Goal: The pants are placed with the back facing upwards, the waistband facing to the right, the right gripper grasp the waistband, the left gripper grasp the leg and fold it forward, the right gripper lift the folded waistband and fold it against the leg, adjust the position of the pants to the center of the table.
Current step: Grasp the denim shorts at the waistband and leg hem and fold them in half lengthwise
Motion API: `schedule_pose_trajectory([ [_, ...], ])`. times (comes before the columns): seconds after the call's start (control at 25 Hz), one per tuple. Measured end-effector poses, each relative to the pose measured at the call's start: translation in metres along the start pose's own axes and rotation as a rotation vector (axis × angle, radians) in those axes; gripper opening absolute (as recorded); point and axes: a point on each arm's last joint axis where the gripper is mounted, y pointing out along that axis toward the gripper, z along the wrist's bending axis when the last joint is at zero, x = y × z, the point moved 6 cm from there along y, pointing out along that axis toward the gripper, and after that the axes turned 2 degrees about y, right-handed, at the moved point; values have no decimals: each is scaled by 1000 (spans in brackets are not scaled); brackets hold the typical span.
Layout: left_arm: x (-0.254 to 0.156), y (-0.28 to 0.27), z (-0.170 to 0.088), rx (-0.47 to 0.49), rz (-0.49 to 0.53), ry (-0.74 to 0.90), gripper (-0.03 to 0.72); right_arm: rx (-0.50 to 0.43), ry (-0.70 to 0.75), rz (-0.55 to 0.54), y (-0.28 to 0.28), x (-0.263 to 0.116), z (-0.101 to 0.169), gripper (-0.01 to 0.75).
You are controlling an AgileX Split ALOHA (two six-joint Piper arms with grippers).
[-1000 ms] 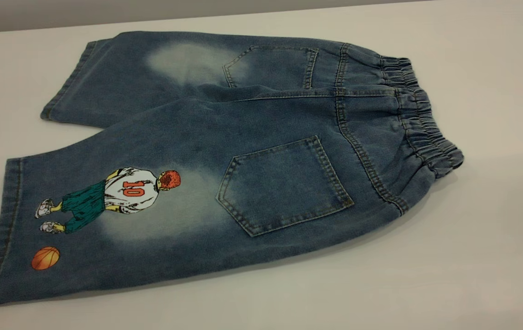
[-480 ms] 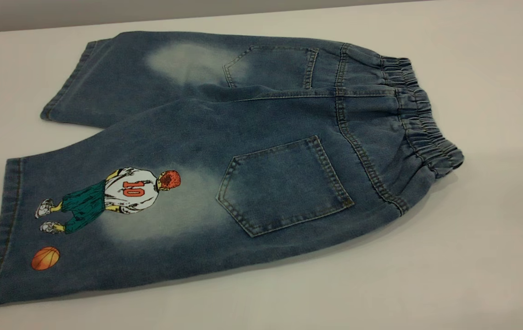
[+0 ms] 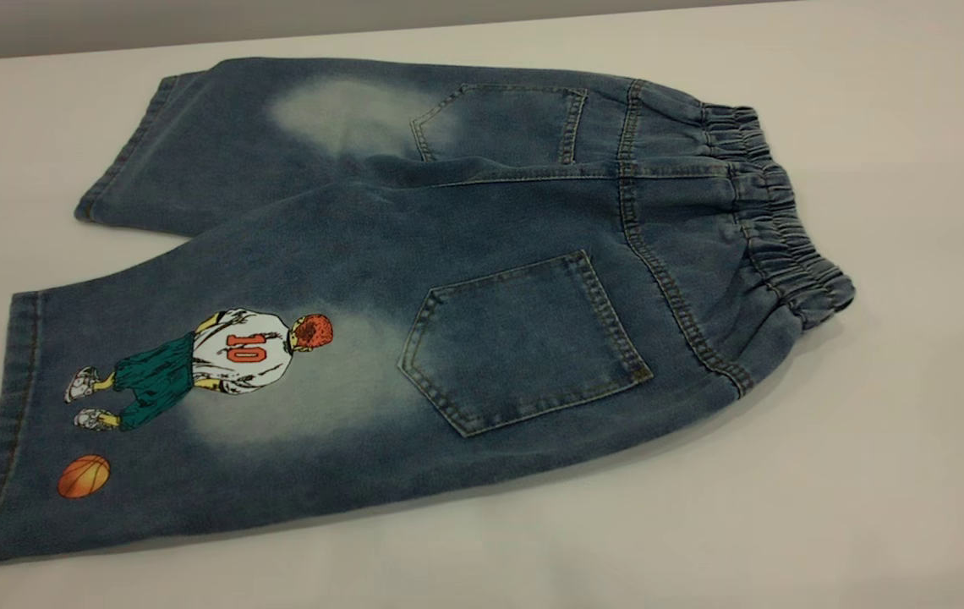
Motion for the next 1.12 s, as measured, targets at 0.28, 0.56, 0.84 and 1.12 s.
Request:
schedule_pose_trajectory([
  [0.28, 16, 60, -8, -54, 37, -87, 538, 44, 31, 66, 43, 36, -1, 573],
  [0.56, 15, 122, -4, -48, 75, -97, 538, 146, 139, 241, 99, 21, -3, 575],
  [0.84, -1, 158, 2, -24, 158, -85, 538, 339, 240, 427, 145, -5, 7, 575],
  [1.12, 2, 159, 2, -20, 139, -80, 538, 515, 343, 493, 188, -24, 9, 575],
])
